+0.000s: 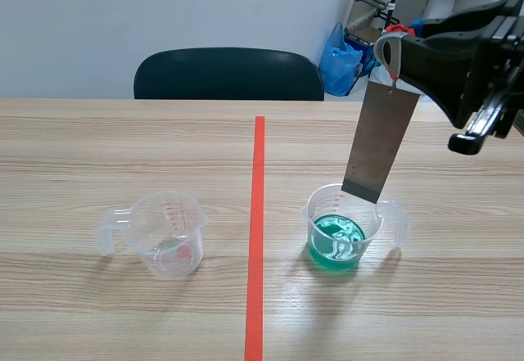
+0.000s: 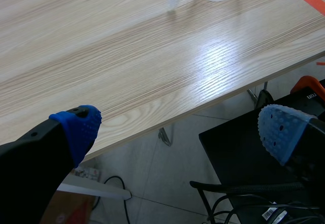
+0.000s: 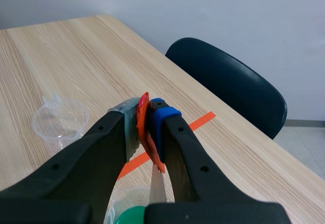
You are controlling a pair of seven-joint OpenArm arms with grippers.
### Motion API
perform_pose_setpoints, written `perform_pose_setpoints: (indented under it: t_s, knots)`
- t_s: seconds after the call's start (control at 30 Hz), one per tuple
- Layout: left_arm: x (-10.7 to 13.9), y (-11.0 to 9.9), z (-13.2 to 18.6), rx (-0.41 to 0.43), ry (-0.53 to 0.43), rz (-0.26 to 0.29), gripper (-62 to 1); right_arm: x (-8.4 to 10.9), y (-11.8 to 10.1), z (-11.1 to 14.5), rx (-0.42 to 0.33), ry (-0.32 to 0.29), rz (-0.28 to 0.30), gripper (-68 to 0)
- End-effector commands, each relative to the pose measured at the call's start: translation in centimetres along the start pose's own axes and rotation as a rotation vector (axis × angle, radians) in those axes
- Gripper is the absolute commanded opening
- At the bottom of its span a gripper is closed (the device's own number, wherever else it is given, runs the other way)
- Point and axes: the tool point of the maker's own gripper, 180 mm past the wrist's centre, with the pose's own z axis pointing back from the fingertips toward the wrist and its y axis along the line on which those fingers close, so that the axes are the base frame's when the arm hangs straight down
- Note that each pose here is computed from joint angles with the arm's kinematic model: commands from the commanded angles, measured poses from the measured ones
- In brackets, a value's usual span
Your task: Do the redox reaction experiment
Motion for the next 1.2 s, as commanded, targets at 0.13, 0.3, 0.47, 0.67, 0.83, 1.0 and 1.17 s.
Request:
perform_pose_setpoints:
  t_s: [0.13,0.3,0.47,0.67,0.83,1.0,1.17]
  knots:
    - [0.6,0.2,-0.2,0.005,-0.026,-0.007,1.4,1.9,0.5,-0.1,0.028,-0.039,0.024,-66.9]
    - [0.6,0.2,-0.2,0.005,-0.026,-0.007,1.4,2.5,0.2,-0.3,0.029,-0.049,0.025,-66.9]
    - [0.6,0.2,-0.2,0.005,-0.026,-0.007,1.4,2.7,0.2,-0.3,0.032,-0.057,0.017,-66.9]
    - [0.6,0.2,-0.2,0.005,-0.026,-0.007,1.4,2.7,0.2,-0.3,0.032,-0.056,0.017,-66.9]
    - [0.6,0.2,-0.2,0.005,-0.026,-0.007,1.4,2.7,0.2,-0.3,0.032,-0.056,0.017,-66.9]
    - [0.6,0.2,-0.2,0.005,-0.026,-0.007,1.4,2.7,0.2,-0.3,0.032,-0.057,0.016,-66.9]
    - [0.6,0.2,-0.2,0.005,-0.026,-0.007,1.4,2.7,0.2,-0.3,0.032,-0.057,0.016,-66.9]
